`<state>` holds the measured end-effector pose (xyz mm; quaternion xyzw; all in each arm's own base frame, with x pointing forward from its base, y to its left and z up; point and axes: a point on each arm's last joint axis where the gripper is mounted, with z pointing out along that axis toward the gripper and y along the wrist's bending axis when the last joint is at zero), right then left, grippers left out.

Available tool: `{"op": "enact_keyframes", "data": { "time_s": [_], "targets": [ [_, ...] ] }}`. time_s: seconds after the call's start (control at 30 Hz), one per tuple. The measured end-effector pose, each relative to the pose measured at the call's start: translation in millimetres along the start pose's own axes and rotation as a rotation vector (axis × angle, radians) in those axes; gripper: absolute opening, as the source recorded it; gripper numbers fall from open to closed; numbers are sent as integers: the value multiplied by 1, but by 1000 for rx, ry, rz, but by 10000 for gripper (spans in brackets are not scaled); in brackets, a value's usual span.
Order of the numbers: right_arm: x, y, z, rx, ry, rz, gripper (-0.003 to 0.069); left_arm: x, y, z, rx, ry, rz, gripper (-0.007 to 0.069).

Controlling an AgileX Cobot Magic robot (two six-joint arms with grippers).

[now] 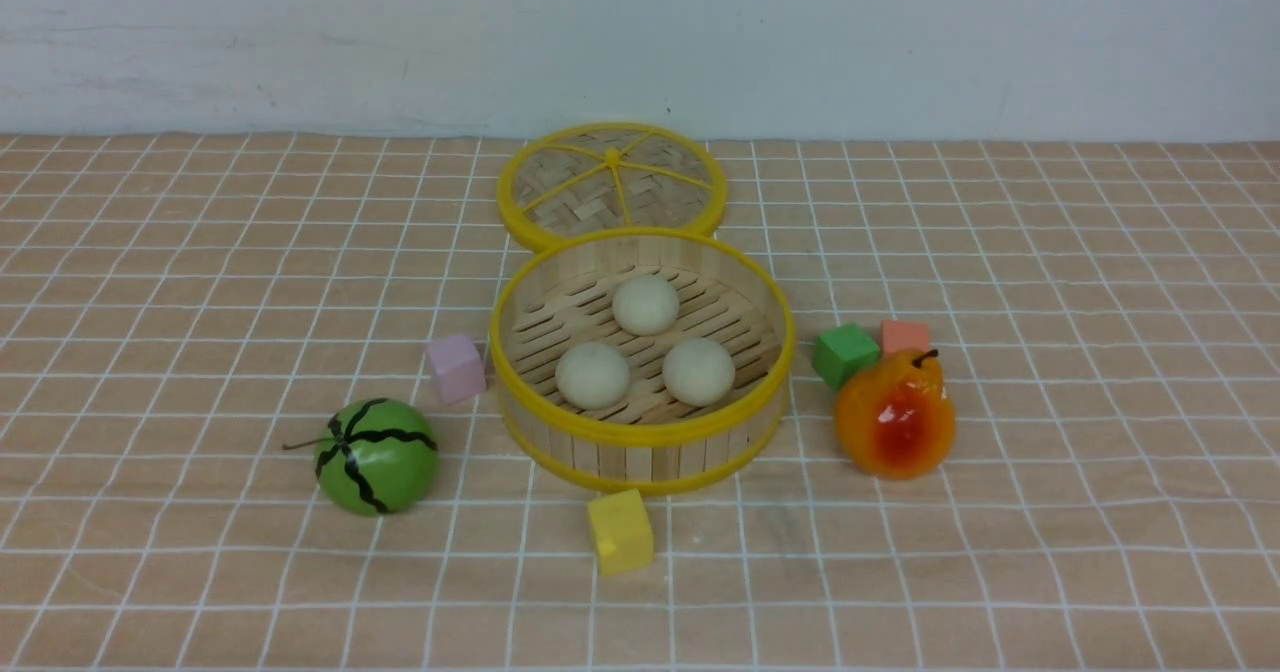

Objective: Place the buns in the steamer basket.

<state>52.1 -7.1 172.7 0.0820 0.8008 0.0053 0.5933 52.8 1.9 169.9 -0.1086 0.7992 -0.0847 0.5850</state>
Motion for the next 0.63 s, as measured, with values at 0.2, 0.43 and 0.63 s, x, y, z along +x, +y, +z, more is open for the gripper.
{"op": "enact_keyframes", "data": {
  "time_s": [0.2, 0.43, 0.63],
  "targets": [
    [0, 0, 0, 0, 0, 0, 108, 0, 0, 0, 0, 0, 0, 238],
    [0, 0, 0, 0, 0, 0, 116, 0, 0, 0, 0, 0, 0, 238],
    [0, 0, 0, 0, 0, 0, 116, 0, 0, 0, 0, 0, 0, 238]
  ]
}}
